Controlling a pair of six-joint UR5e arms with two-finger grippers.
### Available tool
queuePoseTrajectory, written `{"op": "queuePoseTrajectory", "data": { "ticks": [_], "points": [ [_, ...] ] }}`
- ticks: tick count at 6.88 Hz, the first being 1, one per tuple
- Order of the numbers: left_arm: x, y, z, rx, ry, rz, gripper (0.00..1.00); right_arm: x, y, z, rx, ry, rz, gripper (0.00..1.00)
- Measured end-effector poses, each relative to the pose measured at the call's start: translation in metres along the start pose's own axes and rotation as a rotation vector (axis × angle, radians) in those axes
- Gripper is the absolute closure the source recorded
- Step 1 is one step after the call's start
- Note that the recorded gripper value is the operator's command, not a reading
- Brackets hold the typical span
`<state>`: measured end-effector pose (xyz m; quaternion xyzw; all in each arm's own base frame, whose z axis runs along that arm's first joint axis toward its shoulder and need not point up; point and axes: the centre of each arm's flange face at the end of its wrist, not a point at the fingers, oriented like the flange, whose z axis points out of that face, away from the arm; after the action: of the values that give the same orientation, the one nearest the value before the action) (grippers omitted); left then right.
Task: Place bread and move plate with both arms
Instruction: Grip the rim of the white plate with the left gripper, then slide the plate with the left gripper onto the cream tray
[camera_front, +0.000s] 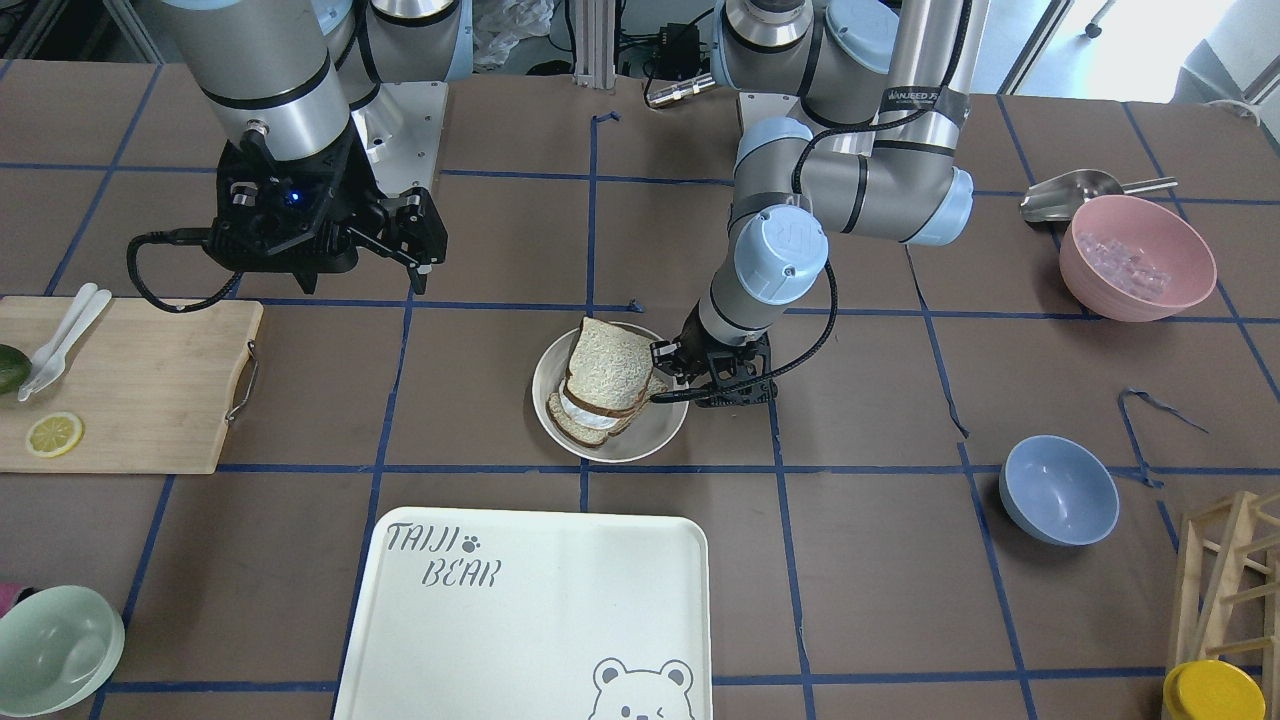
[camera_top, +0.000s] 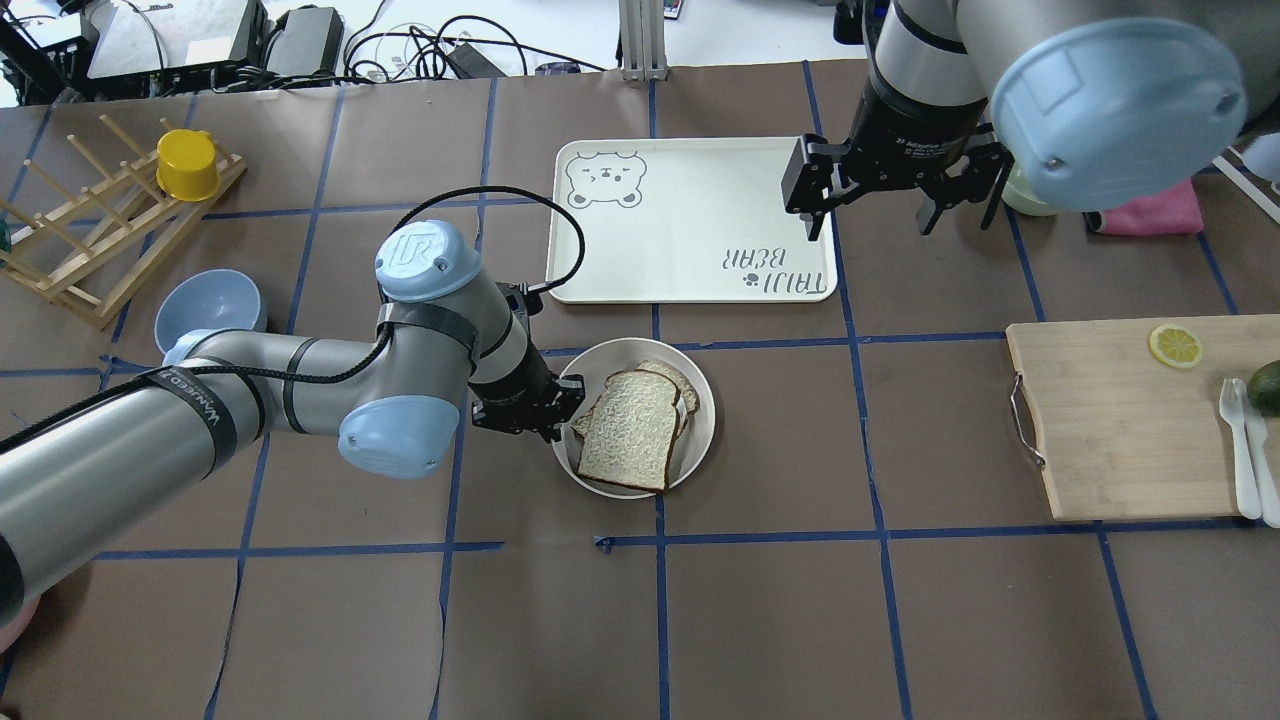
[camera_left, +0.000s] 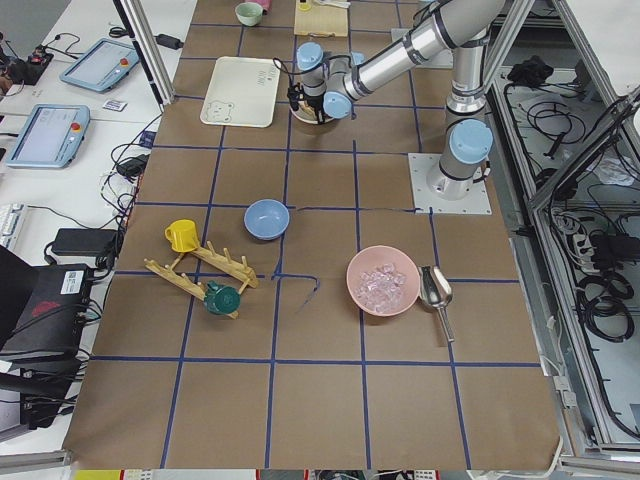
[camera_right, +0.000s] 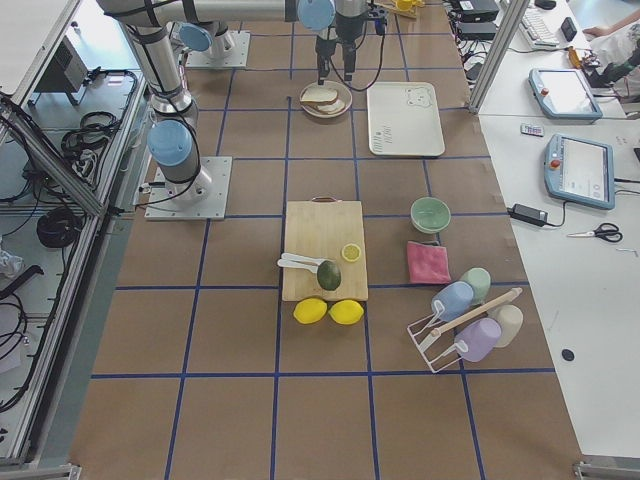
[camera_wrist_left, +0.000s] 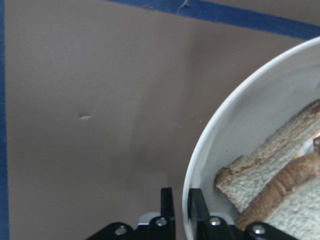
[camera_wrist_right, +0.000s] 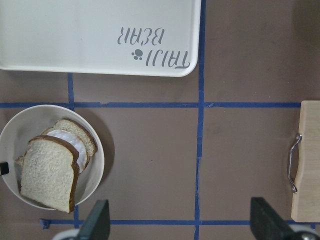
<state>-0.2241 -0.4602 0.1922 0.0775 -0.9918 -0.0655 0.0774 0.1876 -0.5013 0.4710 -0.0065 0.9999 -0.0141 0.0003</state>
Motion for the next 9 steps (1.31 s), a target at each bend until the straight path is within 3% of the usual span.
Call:
{"op": "queuePoseTrajectory", "data": {
  "ticks": [2, 5, 7, 9],
  "points": [
    [0.006, 0.000, -0.024, 0.045, 0.031, 0.015, 1.00, 0.001, 0.003, -0.004, 0.006, 0.001, 0.001, 0.00],
    [0.008, -0.006, -0.061, 0.085, 0.144, 0.003, 1.00, 0.002, 0.006, -0.009, 0.014, 0.000, 0.001, 0.00],
    [0.007, -0.038, -0.088, 0.109, 0.216, -0.024, 1.00, 0.002, 0.007, -0.010, 0.017, -0.001, 0.001, 0.00],
    [0.018, -0.088, -0.111, 0.119, 0.240, -0.033, 1.00, 0.002, 0.009, -0.012, 0.019, 0.000, 0.001, 0.00]
  ]
}}
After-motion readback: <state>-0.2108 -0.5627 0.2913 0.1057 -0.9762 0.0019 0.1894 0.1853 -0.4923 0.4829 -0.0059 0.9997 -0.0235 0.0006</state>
